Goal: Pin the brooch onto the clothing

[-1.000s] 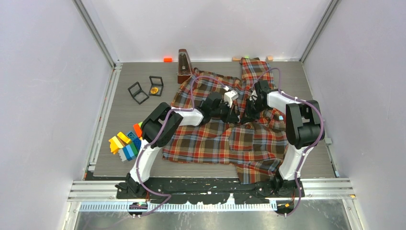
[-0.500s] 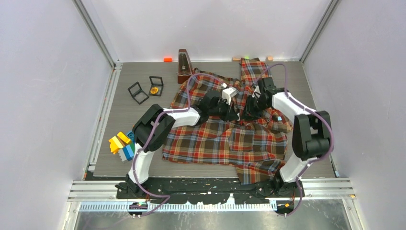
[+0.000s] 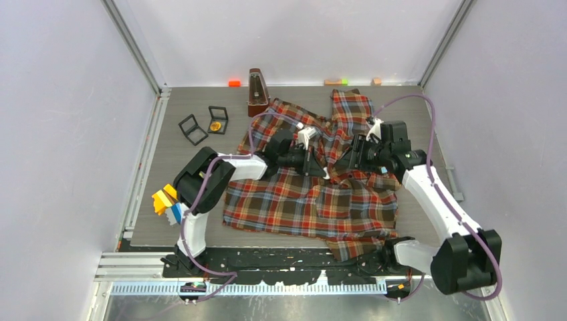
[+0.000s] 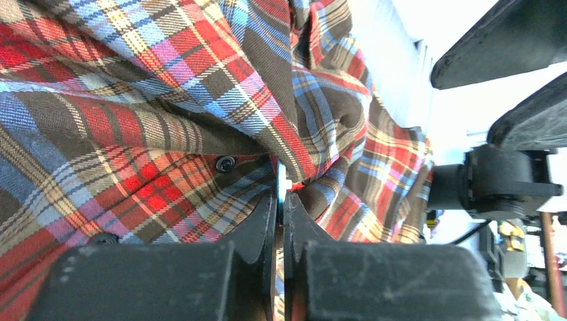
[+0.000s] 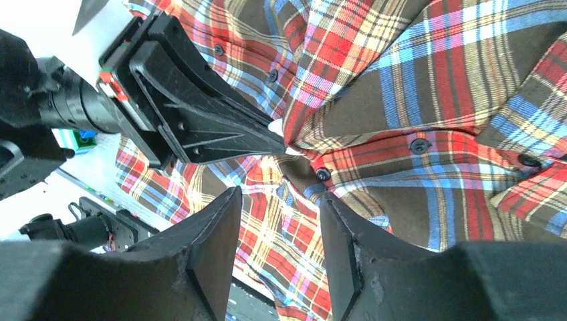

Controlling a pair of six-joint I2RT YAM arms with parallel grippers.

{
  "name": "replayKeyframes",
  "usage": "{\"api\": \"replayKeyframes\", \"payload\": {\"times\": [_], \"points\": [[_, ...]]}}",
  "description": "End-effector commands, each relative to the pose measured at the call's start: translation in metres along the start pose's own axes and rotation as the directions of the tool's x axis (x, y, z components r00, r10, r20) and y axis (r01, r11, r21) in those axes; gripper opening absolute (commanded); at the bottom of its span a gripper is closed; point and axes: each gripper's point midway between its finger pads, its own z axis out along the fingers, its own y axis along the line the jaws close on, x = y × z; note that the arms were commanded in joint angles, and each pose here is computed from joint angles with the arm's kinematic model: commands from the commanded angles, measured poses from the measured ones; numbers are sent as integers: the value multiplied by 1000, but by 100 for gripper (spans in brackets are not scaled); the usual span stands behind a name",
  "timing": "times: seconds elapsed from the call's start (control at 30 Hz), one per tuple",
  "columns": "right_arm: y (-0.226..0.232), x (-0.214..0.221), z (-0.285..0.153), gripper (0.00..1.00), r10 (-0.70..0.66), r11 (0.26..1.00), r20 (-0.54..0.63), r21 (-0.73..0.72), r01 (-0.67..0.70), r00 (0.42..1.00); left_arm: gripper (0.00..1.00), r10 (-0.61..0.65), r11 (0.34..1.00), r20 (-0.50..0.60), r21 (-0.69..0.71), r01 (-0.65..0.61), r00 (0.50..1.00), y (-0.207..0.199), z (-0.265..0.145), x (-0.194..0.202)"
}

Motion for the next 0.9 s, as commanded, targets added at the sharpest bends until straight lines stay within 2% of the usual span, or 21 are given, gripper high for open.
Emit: {"api": "replayKeyframes", "payload": {"times": [0.0,0.2,0.3,0.43,0.67,0.87], "points": [[28,-11,-6,53,-71,989,119,-124,85,990,0,10,991,37,130,-15,999,-55,-30,-31],[46,-13,2,53,-55,980,183,-179,89,982,0,-18,991,-14,131,19,1000,-74,-63,-24],[68,-17,-1,53,-84,956,241,-253,146,967,0,-31,993,-74,111,39,997,-80,-79,-13],[83,-11,-8,55,-138,925,285,-306,227,948,0,-112,988,-118,90,123,987,-83,-95,-5],[108,13,-10,56,-263,855,296,-370,364,918,0,-219,965,-183,106,241,958,-86,-128,0],[110,32,-1,57,-330,828,282,-371,420,901,0,-196,965,-175,142,221,965,-89,-134,1]]}}
